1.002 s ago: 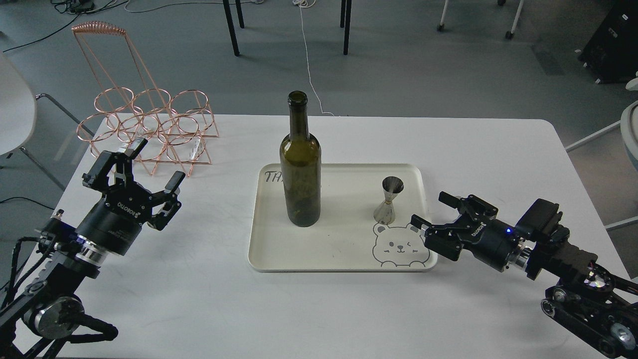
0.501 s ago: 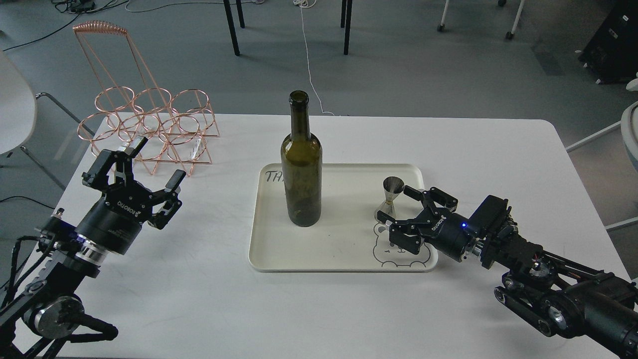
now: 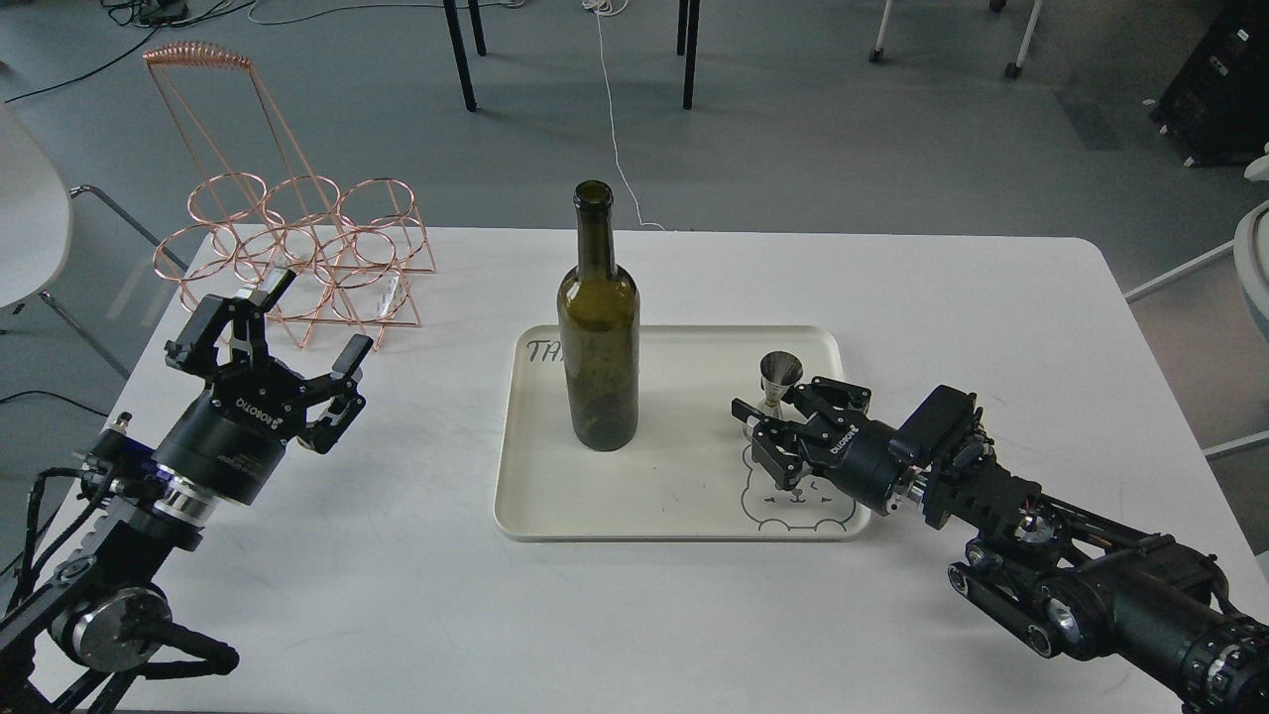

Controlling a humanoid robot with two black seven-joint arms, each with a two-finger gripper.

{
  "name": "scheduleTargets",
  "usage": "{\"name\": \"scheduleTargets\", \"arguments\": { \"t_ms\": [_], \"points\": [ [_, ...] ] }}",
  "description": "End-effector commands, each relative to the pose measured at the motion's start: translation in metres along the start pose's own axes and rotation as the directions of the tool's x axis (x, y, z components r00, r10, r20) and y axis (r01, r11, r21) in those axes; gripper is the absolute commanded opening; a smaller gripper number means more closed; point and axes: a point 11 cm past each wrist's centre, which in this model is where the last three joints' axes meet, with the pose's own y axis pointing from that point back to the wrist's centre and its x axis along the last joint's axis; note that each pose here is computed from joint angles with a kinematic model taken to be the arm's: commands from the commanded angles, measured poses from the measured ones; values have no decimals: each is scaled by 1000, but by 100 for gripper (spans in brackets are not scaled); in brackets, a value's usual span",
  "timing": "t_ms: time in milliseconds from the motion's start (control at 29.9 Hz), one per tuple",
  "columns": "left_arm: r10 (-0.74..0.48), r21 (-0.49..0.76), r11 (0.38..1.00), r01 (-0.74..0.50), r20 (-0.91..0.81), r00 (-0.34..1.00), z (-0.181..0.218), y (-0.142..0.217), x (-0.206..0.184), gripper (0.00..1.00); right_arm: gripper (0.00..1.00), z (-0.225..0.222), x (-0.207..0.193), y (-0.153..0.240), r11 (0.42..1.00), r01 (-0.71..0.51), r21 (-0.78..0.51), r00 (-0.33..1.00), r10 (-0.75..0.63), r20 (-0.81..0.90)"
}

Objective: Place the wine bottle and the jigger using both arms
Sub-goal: 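Close the right gripper on the metal jigger, then lift the jigger with the right gripper and carry it off the tray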

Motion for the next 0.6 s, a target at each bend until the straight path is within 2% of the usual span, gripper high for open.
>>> {"name": "scheduleTargets", "arguments": {
  "t_ms": [0, 100, 200, 401, 568],
  "points": [
    [-1, -1, 1000, 1, 0, 1000, 0, 0, 0, 99, 35, 1, 1, 0, 1000, -3, -1, 1000, 3, -1],
    [0, -1, 1000, 0, 0, 1000, 0, 0, 0, 99, 26, 1, 2, -1, 1000, -4, -1, 1000, 4, -1],
    [1, -2, 1000, -1, 0, 1000, 1, 0, 0, 99, 22, 1, 3, -1, 1000, -8, -3, 1000, 8, 2],
    [3, -1, 1000, -3, 0, 1000, 0, 1, 1, 99, 22, 8, 9, 2, 1000, -24, -19, 1000, 24, 2],
    [3, -1, 1000, -3, 0, 1000, 0, 1, 1, 99, 23, 31, 29, 13, 994, -76, -78, 997, 75, -11]
  ]
}}
